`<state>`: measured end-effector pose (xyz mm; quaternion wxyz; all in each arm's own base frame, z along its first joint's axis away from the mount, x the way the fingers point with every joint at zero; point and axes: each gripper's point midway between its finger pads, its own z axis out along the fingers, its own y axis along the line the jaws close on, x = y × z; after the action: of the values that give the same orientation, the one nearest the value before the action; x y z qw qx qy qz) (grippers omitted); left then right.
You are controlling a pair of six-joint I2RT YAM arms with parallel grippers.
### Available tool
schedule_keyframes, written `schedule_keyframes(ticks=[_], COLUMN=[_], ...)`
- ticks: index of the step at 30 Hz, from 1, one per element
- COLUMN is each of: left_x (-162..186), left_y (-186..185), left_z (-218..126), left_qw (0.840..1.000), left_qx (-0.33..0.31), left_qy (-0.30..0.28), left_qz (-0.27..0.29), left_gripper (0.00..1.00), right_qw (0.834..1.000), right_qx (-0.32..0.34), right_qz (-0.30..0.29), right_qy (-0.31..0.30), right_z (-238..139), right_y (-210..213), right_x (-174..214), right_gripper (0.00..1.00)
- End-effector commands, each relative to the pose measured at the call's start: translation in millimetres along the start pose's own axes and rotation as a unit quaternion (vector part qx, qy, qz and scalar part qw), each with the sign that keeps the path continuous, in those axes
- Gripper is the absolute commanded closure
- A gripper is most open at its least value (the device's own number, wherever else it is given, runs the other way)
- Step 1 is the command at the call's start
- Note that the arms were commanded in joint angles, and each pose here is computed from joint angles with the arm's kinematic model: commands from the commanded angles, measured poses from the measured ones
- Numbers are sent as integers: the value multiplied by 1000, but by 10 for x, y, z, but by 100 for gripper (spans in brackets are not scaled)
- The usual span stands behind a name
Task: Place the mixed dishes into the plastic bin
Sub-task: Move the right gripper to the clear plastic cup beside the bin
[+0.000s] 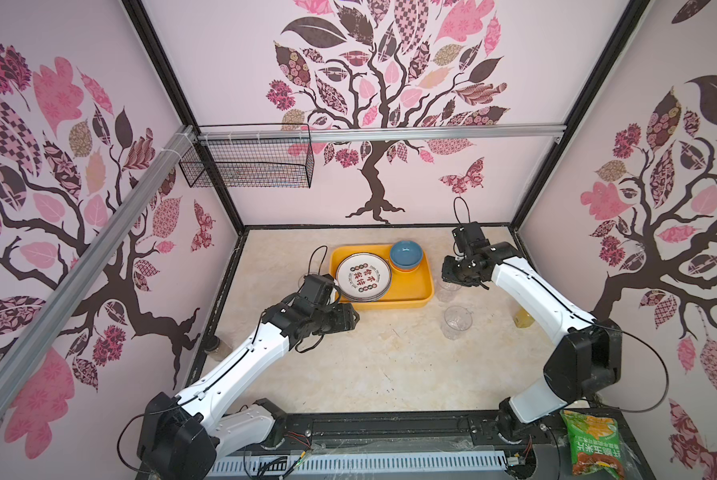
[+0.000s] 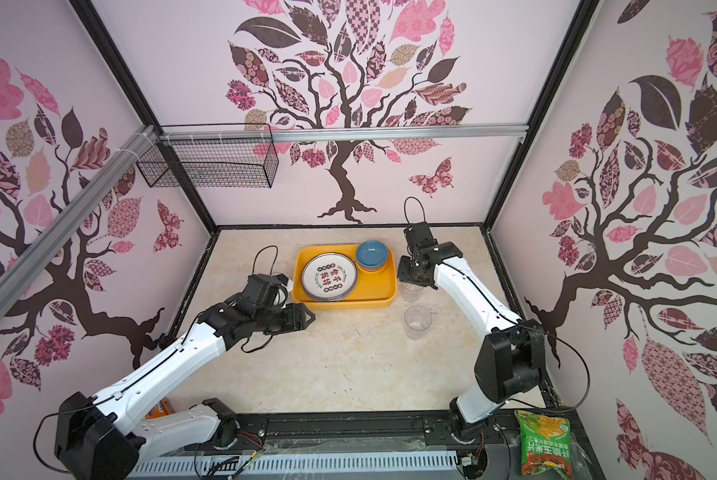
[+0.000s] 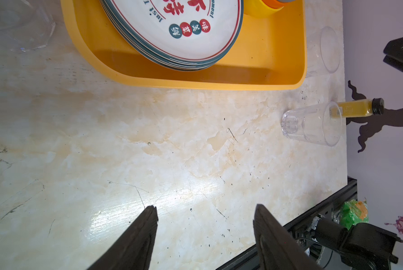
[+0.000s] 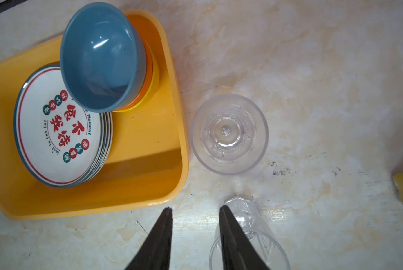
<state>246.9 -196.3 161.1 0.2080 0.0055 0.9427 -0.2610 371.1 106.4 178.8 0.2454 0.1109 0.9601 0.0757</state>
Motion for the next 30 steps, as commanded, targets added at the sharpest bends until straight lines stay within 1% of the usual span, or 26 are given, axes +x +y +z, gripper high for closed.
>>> schedule_keyframes(ticks=[1,3,7,13,16,19,23,30], left_x=[17,36,49,95,123,162,188,191], left_y=[-80,-112,-175,-293,-385,-438,-466,-483], left_z=[27,39,54,92,116,160,205,218], left_qw=[999,999,998,996,995,994,994,993], left_qx=[24,33,48,68,78,79,80,83], left_qy=[12,21,29,37,37,44,49,50], left_qz=[17,22,28,37,48,56,60,64], left_gripper=[32,33,33,33,32,32,31,31], right_qw=[999,999,998,996,994,993,992,992], right_qx=[19,32,45,23,18,16,8,13], right_qz=[8,14,42,85,101,111,117,122], right_qy=[-30,-34,-32,-29,-21,-26,-35,-30], right_z=[-86,-63,36,206,303,342,338,413], right_y=[-154,-254,-466,-599,-631,-632,-598,-601], right_x=[11,64,121,140,143,99,5,-100], right_gripper=[61,58,58,57,57,57,57,57])
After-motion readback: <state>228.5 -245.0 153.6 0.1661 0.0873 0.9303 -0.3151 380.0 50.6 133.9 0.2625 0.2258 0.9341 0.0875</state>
